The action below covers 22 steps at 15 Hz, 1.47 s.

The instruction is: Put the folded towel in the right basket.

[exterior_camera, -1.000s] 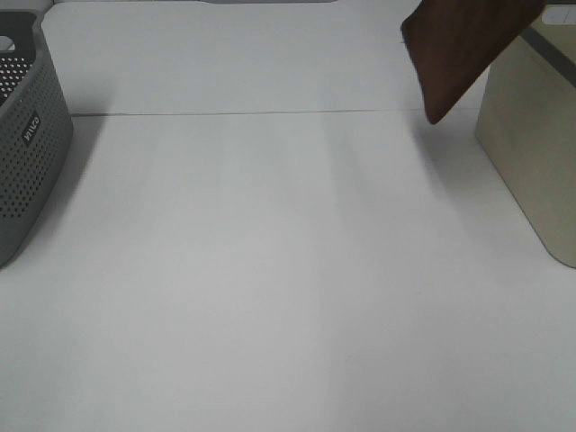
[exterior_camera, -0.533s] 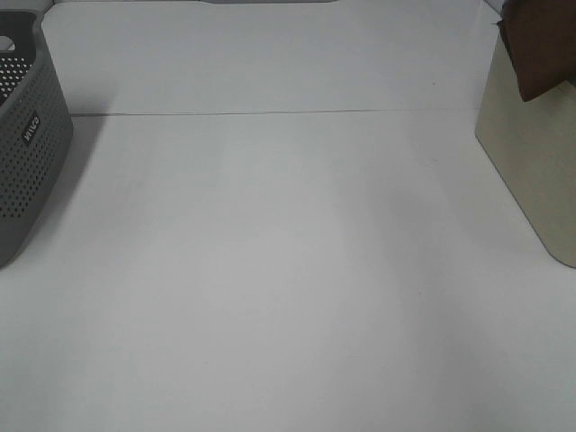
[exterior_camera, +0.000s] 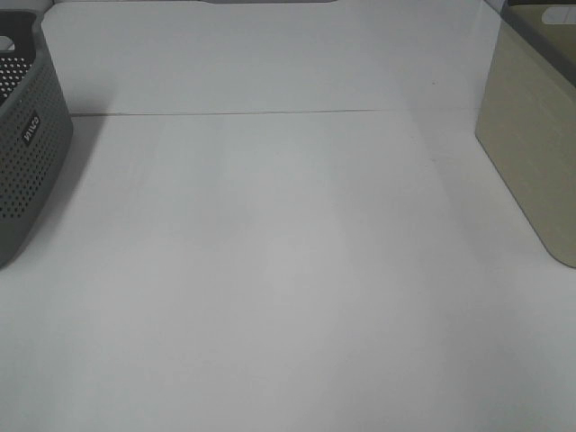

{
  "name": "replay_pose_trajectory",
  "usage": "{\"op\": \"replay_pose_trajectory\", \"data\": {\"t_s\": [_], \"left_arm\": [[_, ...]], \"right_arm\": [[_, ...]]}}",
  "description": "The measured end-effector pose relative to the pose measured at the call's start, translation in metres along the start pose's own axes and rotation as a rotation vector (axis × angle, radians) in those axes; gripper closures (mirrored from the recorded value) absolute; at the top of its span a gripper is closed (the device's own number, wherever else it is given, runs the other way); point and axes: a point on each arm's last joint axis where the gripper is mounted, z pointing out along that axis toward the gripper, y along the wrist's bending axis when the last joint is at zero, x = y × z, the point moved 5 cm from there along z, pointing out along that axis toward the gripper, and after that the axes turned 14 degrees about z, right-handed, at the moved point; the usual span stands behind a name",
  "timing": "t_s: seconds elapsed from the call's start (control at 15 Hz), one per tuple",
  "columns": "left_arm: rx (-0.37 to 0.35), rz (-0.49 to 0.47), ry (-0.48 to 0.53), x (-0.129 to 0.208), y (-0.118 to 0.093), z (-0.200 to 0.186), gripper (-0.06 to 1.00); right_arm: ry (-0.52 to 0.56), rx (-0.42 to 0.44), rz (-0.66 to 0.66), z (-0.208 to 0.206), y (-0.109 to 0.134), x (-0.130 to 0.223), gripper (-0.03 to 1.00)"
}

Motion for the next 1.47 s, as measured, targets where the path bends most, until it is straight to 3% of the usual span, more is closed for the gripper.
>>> {"op": "replay_pose_trajectory", "data": {"t_s": [0.2, 0.33, 0.47, 0.73, 0.87, 1.2, 1.47], "left_arm": [[0.0, 0.0, 0.0, 0.0, 0.0, 0.0, 0.07], [0.0, 0.0, 0.0, 0.0, 0.0, 0.0, 0.07], [0.0, 0.0, 0.0, 0.0, 0.0, 0.0, 0.07], [0.0, 0.0, 0.0, 0.0, 0.0, 0.0, 0.07], [0.0, 0.0, 0.0, 0.0, 0.0, 0.0, 0.07], [0.0, 0.0, 0.0, 0.0, 0.0, 0.0, 0.07], [0.0, 0.0, 0.0, 0.0, 0.0, 0.0, 0.07]], "right_arm": [[0.022, -0.013, 0.041, 0.009, -0.007, 0.0, 0.41], [0.023, -0.022, 0.044, 0.009, -0.005, 0.0, 0.2], [0.018, -0.052, 0.055, 0.003, -0.001, 0.0, 0.16], [-0.063, -0.286, 0.092, -0.063, 0.028, -0.001, 0.15], [-0.114, -0.336, 0.035, -0.1, 0.042, 0.008, 0.15], [-0.136, -0.35, -0.16, -0.164, 0.081, 0.078, 0.15], [-0.093, -0.375, -0.266, -0.191, 0.083, 0.153, 0.15]]}}
